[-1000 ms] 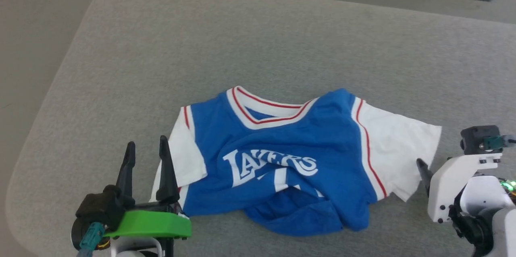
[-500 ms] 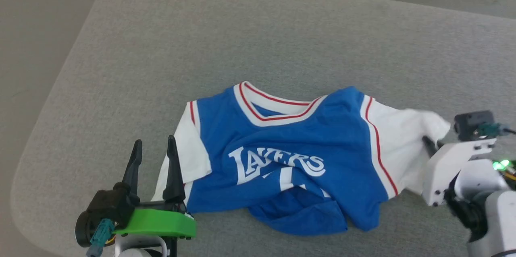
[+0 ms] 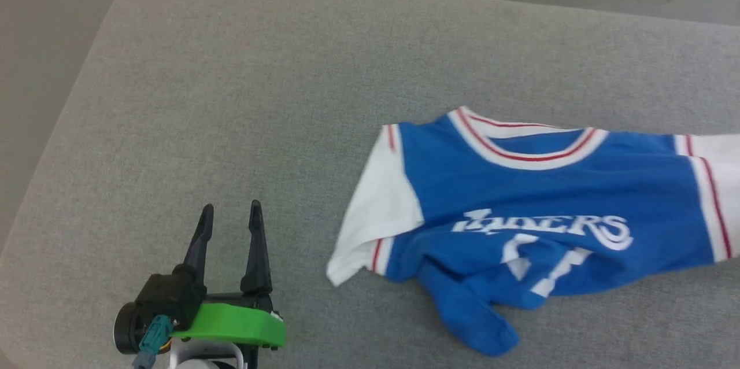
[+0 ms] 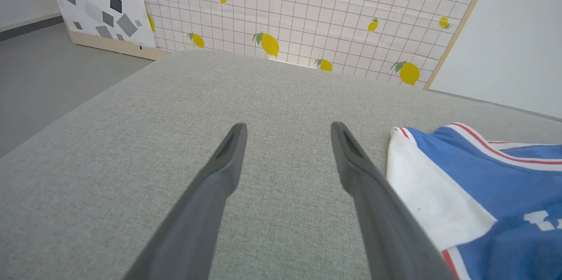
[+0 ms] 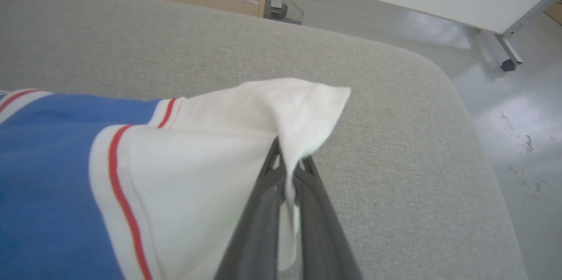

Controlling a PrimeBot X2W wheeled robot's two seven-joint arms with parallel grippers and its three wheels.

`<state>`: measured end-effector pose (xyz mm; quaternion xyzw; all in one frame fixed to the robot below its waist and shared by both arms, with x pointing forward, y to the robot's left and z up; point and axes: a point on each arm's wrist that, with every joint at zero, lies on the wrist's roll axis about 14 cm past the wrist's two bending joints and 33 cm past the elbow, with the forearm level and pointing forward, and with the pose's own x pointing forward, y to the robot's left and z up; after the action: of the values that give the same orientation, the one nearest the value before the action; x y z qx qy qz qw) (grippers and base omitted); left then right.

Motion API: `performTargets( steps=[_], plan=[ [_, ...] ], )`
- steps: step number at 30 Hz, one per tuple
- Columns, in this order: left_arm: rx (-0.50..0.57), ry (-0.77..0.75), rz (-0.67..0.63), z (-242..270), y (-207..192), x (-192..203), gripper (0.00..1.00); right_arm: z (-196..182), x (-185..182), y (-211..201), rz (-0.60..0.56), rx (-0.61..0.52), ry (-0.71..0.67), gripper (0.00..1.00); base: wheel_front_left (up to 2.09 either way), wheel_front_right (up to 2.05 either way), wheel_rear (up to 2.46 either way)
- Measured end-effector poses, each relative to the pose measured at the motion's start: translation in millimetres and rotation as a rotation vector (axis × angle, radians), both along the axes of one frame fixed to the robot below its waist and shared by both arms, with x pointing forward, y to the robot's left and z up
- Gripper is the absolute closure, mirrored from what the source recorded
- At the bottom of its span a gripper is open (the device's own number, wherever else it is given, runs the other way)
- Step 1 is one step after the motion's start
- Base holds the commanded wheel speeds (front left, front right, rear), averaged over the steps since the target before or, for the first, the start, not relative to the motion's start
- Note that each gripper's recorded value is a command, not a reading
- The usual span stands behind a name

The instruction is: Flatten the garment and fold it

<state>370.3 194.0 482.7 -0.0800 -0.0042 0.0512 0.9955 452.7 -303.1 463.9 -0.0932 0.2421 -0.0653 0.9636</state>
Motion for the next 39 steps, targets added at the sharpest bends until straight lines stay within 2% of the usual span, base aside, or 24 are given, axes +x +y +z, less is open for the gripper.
performTargets(
  steps=[1, 2, 3, 8, 11, 14, 19, 27, 35, 39],
  plan=[
    [0.000, 0.008, 0.001, -2.5, 0.2, 0.0, 0.00, -4.6, -1.2, -5.1, -0.010, -0.005, 0.004, 0.69, 0.00, 0.00, 0.00],
    [0.000, 0.014, 0.001, -4.6, 0.4, 0.1, 0.00, -9.7, -1.4, -7.5, -0.015, -0.007, 0.007, 0.09, 0.00, 0.00, 0.00],
    [0.000, 0.021, -0.002, -6.7, 0.2, 0.3, 0.00, -16.4, -2.2, -9.1, -0.023, 0.000, 0.012, 0.00, 0.00, 0.00, 0.00],
    [-0.002, 0.042, -0.011, -14.4, -2.1, 2.4, 0.00, -49.9, -11.4, -3.5, -0.044, 0.050, 0.059, 0.00, 0.00, 0.00, 0.00],
    [0.000, 0.039, -0.024, -13.9, -5.4, 4.4, 0.00, -51.5, -12.9, 1.4, -0.053, 0.081, 0.035, 0.00, 0.00, 0.00, 0.00],
    [0.003, 0.022, -0.031, -8.5, -7.2, 5.3, 0.00, -32.4, -9.4, 3.5, -0.055, 0.099, -0.052, 0.00, 0.00, 0.00, 0.00],
    [0.007, -0.024, -0.050, 5.8, -11.4, 6.4, 0.00, 20.6, -8.4, 25.6, -0.024, 0.151, -0.262, 0.00, 0.00, 0.00, 0.00],
    [0.009, -0.061, -0.090, 17.7, -22.7, 2.6, 0.00, 69.2, -52.4, 49.8, -0.003, 0.185, -0.526, 0.00, 0.00, 0.00, 0.00],
    [0.009, -0.014, -0.124, 3.8, -32.0, -9.9, 0.00, 35.5, -99.4, 48.1, -0.065, 0.325, -0.533, 0.00, 0.00, 0.00, 0.00],
    [0.017, 0.003, -0.167, -0.1, -40.5, -11.2, 0.00, 30.0, -105.0, 47.9, -0.075, 0.331, -0.532, 0.00, 0.00, 0.00, 0.00]
  ],
)
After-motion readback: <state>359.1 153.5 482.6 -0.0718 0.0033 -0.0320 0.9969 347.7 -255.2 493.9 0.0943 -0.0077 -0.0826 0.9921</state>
